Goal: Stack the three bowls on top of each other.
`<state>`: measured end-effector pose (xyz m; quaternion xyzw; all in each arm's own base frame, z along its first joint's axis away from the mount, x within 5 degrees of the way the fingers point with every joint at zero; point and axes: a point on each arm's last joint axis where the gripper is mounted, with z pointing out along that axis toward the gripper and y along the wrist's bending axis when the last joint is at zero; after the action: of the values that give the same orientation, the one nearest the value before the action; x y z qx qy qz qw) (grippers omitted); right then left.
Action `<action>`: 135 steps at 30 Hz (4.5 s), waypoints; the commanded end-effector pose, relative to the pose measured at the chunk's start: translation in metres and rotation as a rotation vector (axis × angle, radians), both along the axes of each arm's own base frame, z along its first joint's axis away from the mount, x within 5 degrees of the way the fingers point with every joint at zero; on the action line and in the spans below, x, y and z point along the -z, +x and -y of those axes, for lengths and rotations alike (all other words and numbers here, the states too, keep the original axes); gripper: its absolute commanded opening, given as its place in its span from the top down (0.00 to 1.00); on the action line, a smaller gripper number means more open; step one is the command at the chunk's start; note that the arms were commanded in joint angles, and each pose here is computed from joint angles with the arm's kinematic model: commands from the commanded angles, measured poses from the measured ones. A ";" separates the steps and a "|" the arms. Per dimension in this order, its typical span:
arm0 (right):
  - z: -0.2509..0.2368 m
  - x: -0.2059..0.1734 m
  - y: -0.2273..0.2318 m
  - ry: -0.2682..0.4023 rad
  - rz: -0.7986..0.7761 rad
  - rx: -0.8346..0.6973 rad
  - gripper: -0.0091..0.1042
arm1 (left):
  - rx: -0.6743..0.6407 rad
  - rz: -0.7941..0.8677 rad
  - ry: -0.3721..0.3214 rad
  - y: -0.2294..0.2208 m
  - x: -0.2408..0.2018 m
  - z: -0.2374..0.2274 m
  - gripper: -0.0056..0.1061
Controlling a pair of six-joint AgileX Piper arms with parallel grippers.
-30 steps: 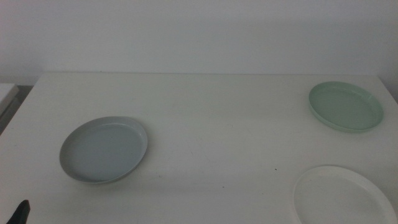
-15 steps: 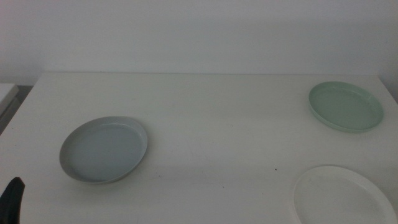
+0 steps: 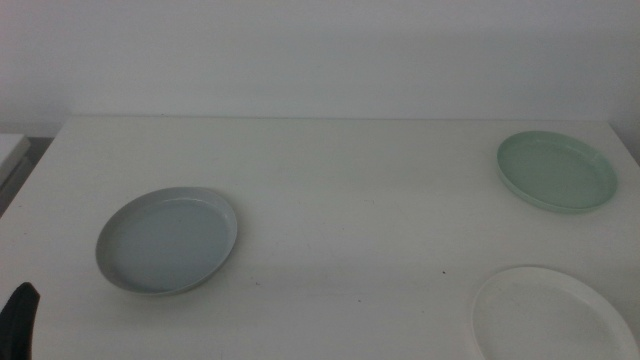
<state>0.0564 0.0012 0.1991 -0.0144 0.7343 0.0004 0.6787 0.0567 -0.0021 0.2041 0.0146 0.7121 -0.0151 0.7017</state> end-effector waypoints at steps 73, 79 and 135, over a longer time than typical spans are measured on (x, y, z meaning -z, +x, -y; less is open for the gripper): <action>0.022 -0.019 0.175 0.267 -1.390 0.157 0.25 | 0.002 0.016 -0.010 0.000 -0.001 0.000 0.11; 0.024 0.013 0.171 0.243 -1.472 0.164 0.28 | 0.002 0.016 -0.010 0.000 -0.001 0.000 0.11; -0.165 -0.014 0.344 0.075 -1.294 -0.359 0.94 | 0.002 0.016 -0.010 0.000 -0.001 0.000 0.11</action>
<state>0.3943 0.1595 0.2194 -0.1020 0.9796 0.1457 0.0941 0.0567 -0.0022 0.2046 0.0135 0.7101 -0.0168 0.7038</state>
